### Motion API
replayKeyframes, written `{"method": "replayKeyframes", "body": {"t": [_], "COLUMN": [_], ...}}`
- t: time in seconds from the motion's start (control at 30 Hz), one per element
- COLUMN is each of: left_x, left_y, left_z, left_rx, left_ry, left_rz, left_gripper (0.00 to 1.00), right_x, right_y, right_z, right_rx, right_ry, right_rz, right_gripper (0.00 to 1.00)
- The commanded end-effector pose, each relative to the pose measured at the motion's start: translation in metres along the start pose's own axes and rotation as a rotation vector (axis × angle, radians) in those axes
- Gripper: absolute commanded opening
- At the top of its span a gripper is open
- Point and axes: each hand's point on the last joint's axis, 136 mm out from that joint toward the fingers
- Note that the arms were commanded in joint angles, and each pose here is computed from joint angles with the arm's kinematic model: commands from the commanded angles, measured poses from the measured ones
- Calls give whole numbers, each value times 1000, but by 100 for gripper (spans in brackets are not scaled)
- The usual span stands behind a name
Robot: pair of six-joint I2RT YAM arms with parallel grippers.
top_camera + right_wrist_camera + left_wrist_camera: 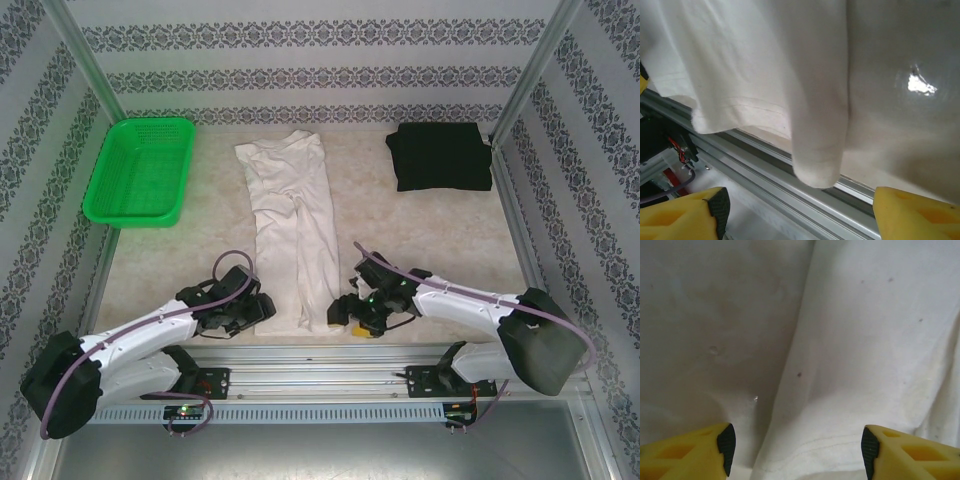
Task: Fold and stack the t-shirts
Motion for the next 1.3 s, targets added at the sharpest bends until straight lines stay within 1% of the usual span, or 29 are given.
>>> {"method": "replayKeyframes", "body": {"t": [0.0, 0.23, 0.3, 0.4, 0.5, 0.63, 0.73, 0.83, 0.93, 1.0, 1.17, 1.27], "left_x": [-5, -18, -20, -19, -27, -38, -45, -45, -45, -47, -56, -62], "left_y": [-8, -11, -13, -14, -13, -12, -11, -10, -9, -7, -1, 0], "left_z": [4, 11, 8, 3, 7, 9, 8, 3, 0, -1, 0, -1], "left_rx": [-45, -106, -98, -88, -111, -108, -103, -83, -76, -75, -75, -65], "left_ry": [57, 66, 73, 66, 72, 54, 49, 41, 45, 46, 43, 34], "left_rz": [-47, -134, -155, -151, -187, -203, -221, -209, -214, -226, -262, -274], "left_gripper": [67, 65, 63, 62, 62, 60, 55, 50, 44, 39, 37, 32], "right_x": [-3, 4, 4, 4, 8, 10, 11, 12, 12, 12, 14, 18], "right_y": [-9, -17, -16, -15, -17, -22, -23, -26, -29, -29, -30, -30], "right_z": [8, 16, 17, 19, 22, 23, 26, 28, 29, 30, 32, 34], "right_rx": [-56, -92, -105, -118, -123, -117, -124, -117, -113, -112, -115, -115], "right_ry": [-51, -55, -56, -61, -60, -58, -53, -50, -50, -46, -42, -37], "right_rz": [-8, -10, -15, -23, -20, -31, -36, -50, -58, -66, -68, -69], "right_gripper": [74, 68, 67, 64, 61, 56, 54, 51, 45, 41, 35, 32]}}
Point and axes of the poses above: each hand's point on the last joint's axis, 136 mm out from that joint toward the fingers, its own y axis back along the fingers, its own x axis along the line the jaws close on, z = x × y, and after that the axes turned 12 degrees about -y, right-handed
